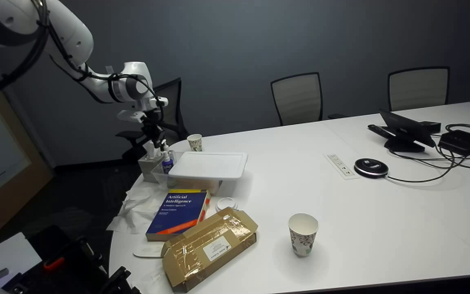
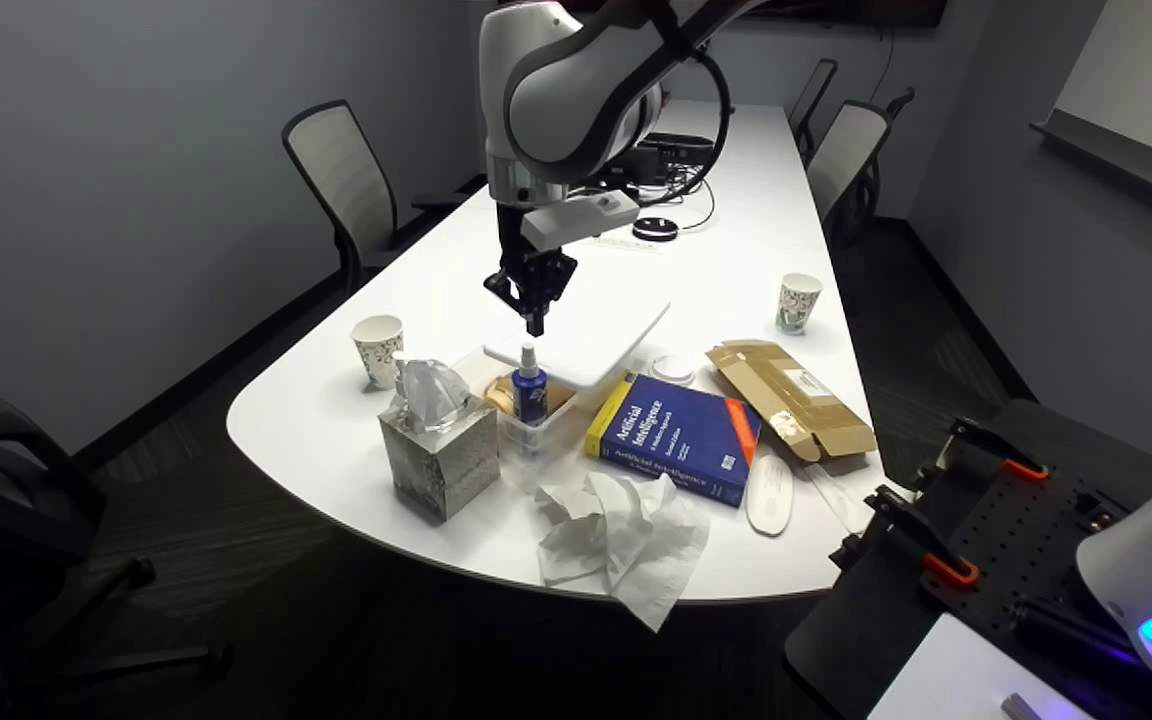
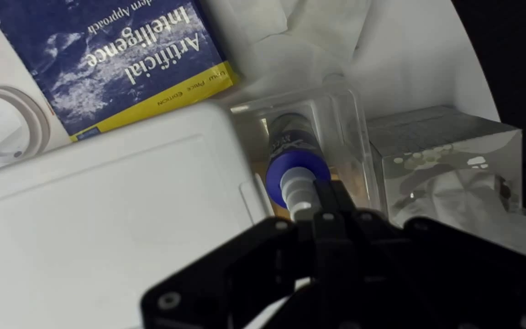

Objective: Press the button on the spray bottle

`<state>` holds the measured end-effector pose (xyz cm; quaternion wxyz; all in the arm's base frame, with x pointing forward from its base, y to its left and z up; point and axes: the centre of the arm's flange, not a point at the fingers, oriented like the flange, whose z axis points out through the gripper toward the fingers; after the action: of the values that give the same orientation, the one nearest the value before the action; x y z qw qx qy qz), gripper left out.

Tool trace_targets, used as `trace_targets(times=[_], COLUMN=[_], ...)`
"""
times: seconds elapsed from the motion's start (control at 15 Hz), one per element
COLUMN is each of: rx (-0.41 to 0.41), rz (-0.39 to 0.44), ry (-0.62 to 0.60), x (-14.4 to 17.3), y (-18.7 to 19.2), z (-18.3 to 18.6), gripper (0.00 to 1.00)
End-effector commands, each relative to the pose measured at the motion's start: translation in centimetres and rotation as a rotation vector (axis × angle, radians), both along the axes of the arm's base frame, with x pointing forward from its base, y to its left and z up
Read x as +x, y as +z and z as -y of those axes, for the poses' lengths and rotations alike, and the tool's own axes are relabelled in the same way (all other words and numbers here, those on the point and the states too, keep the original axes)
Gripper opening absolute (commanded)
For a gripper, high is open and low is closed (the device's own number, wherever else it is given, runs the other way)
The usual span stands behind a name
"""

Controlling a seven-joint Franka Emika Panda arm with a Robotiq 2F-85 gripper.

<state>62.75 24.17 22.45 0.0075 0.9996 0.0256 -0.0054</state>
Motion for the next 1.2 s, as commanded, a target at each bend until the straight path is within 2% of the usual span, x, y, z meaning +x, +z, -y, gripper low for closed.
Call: trace_targets(times=[0.0,0.47,1.13], rx=[-0.007,-0.002,0.007], rz=[0.008,0.031,0.005], ry=[-0.006,-0.019,-0.027], x=[1.8,3.5,2.6], y=[-1.5,-1.8,-3.5], z=[-0.2,0.2,-0.4], gripper=[0.0,0.0,0.0])
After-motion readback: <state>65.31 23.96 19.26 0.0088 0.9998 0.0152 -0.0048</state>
